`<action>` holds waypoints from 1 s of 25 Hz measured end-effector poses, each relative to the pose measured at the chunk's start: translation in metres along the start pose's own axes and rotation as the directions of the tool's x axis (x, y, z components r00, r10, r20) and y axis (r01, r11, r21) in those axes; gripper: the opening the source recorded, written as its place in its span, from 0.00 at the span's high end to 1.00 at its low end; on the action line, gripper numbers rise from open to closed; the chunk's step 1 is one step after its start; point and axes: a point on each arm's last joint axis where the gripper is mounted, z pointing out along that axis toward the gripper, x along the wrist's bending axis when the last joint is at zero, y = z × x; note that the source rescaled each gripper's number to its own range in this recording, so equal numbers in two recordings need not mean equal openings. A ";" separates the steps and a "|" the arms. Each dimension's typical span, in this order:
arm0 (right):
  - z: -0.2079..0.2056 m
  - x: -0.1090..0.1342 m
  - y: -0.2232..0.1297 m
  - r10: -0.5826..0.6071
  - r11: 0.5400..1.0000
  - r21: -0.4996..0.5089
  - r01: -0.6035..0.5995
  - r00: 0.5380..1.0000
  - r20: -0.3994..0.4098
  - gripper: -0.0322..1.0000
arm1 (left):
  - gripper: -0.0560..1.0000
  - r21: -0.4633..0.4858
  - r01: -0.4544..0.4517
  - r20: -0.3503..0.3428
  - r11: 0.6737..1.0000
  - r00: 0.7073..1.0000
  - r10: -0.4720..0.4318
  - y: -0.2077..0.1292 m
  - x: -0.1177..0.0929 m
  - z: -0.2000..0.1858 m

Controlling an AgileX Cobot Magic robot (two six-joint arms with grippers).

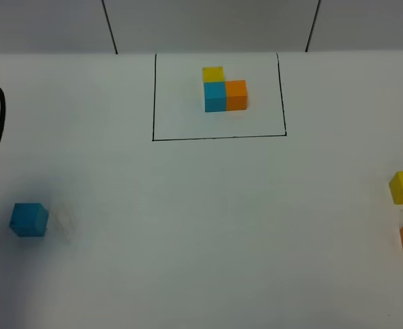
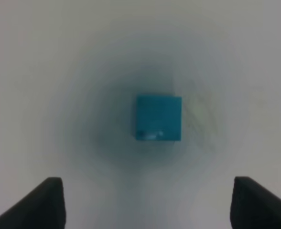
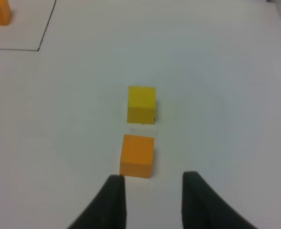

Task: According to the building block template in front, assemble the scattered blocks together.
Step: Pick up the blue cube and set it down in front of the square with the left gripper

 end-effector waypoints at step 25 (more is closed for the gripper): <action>0.000 0.000 0.000 0.000 1.000 0.000 0.000 1.000 0.000 0.97 | 0.36 0.209 -0.047 0.083 0.977 0.996 0.031 0.018 -0.008 0.101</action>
